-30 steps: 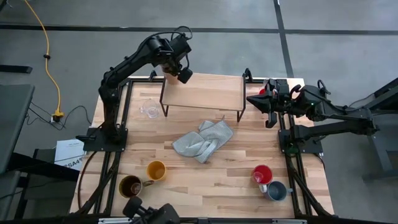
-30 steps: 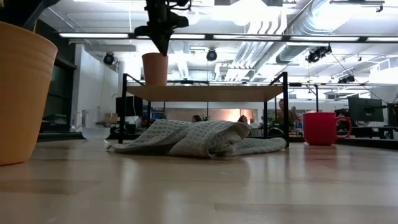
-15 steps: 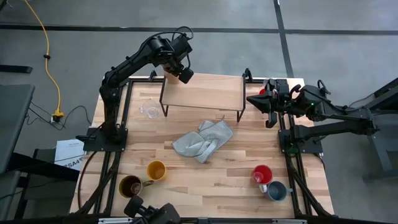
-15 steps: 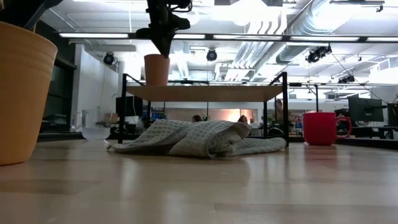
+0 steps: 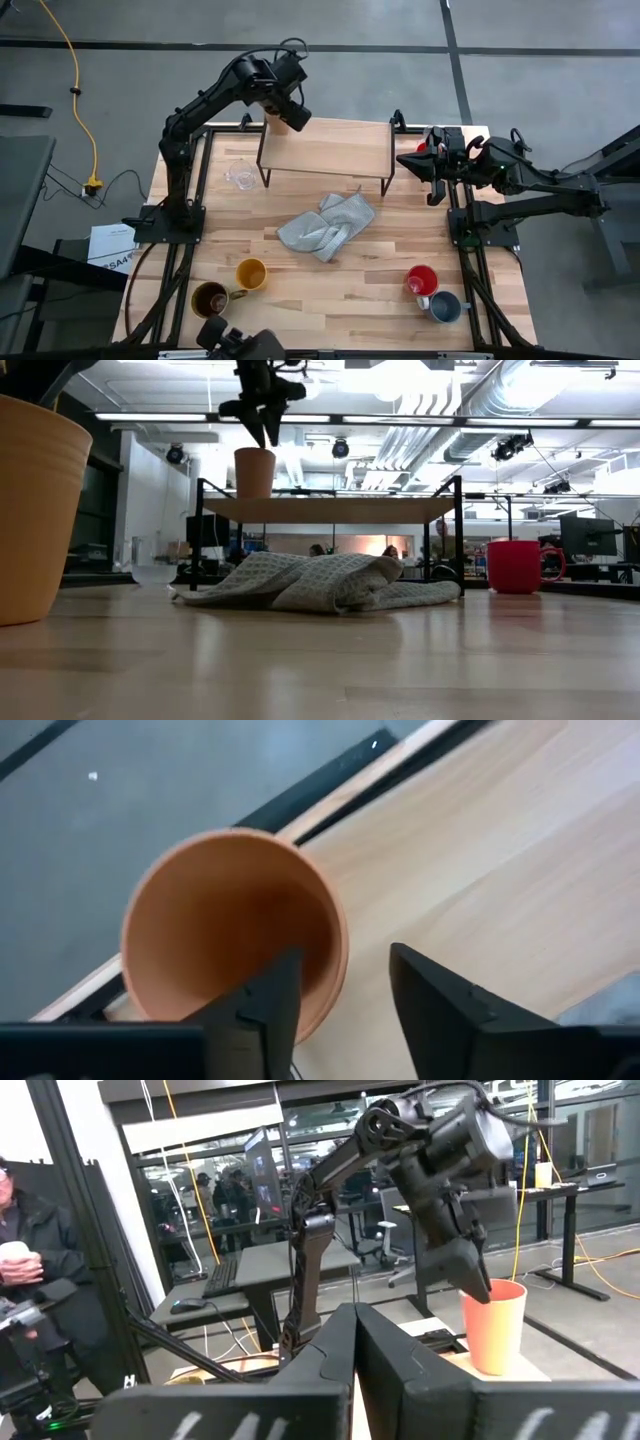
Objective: Stack small to large cups/mugs on shelf
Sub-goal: Put the yellow cup on the shelf
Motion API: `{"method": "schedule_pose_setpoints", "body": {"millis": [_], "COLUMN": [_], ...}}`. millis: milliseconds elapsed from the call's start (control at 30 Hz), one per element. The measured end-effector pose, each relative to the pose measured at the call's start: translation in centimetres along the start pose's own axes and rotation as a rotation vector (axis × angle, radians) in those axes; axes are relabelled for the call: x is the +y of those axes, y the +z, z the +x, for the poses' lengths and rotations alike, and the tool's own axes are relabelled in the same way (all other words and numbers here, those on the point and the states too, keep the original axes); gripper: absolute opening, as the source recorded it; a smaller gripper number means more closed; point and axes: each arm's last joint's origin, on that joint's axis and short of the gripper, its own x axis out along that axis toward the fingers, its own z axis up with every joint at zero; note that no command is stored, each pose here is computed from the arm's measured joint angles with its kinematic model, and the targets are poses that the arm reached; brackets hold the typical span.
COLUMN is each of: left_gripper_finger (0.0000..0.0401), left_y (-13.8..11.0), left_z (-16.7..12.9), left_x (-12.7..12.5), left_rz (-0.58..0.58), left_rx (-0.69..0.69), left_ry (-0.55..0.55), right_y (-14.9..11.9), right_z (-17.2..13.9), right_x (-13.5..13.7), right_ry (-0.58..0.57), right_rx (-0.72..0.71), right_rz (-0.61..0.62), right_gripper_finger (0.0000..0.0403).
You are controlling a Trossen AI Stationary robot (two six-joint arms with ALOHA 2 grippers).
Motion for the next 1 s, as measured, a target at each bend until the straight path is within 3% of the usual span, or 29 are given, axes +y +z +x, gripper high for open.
{"method": "schedule_pose_setpoints", "body": {"millis": [300,500,833,1000], "left_gripper_finger": [0.0184,0.0186,0.0186,0.0186], "left_y": [-0.3,-1.9,-7.7,-11.4], "left_z": [-4.8,-10.5,-20.7,-22.3], "left_x": [1.1,2.1,0.7,-2.5], "left_rz": [-0.04,-0.065,0.031,0.131], "left_rx": [-0.165,-0.372,-0.724,-0.793], "left_ry": [-0.1,-0.199,-0.476,-0.479], "right_y": [0.0,0.0,0.1,0.4], "right_z": [0.0,0.0,0.0,0.0], "right_x": [0.0,0.0,0.0,0.1], "right_ry": [0.0,0.0,0.001,0.005], "right_rx": [0.0,-0.001,-0.01,-0.039], "right_rz": [0.0,-0.008,-0.023,-0.025], "right_gripper_finger": [0.0,0.0,0.0,0.0]}}
